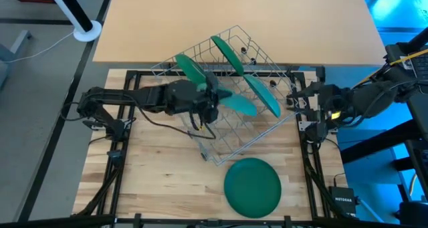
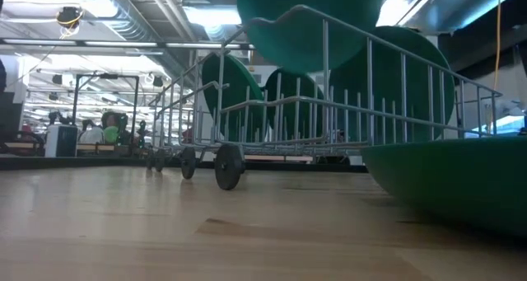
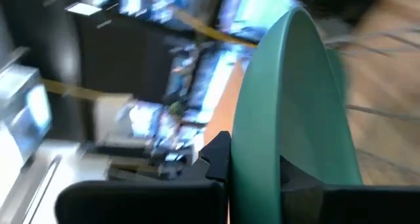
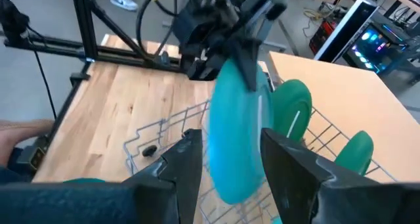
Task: Sort dishes
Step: Put the blue plate into the dish rack
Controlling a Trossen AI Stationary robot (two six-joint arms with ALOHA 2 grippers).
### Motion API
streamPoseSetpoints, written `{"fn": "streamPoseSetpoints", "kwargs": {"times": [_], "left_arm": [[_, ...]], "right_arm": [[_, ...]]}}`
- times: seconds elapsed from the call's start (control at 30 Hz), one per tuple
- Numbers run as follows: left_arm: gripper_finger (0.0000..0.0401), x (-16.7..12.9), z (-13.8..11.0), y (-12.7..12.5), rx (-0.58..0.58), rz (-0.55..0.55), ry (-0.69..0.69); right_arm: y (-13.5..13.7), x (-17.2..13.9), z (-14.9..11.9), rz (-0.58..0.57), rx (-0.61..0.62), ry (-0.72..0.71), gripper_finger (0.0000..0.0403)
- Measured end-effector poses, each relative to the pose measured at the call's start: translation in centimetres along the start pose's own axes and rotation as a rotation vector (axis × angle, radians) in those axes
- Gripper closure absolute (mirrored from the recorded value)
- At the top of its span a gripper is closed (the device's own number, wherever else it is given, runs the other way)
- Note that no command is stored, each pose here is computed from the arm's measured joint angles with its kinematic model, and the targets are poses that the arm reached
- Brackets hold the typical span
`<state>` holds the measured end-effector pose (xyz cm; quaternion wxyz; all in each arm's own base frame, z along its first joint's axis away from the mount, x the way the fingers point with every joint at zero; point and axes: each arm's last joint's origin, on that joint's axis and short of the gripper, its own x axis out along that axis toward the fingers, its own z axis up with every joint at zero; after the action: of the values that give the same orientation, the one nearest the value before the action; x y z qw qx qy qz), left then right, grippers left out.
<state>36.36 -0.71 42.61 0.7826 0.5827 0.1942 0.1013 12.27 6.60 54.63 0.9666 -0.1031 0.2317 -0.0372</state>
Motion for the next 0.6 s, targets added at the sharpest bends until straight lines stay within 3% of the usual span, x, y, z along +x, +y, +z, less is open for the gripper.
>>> {"fn": "streamPoseSetpoints", "kwargs": {"times": [0.13, 0.3, 0.47, 0.6], "left_arm": [[0.0389, 1.6, -0.4, -1.9, 0.157, -0.111, 0.018], [0.0389, 3.7, -0.4, -3.8, 0.396, -0.160, 0.024], [0.0390, 5.7, -0.8, -5.7, 0.500, -0.227, 0.039], [0.0390, 6.3, -0.9, -6.0, 0.518, -0.226, 0.048]], "right_arm": [[0.6, 0.7, 0.1, -0.005, -0.026, 0.023, 0.0244], [1.2, 1.4, 0.3, -0.012, -0.058, 0.039, 0.0244], [1.7, 2.1, 0.5, -0.015, -0.073, 0.056, 0.0244], [1.9, 2.4, 0.4, -0.019, -0.088, 0.075, 0.0244]]}}
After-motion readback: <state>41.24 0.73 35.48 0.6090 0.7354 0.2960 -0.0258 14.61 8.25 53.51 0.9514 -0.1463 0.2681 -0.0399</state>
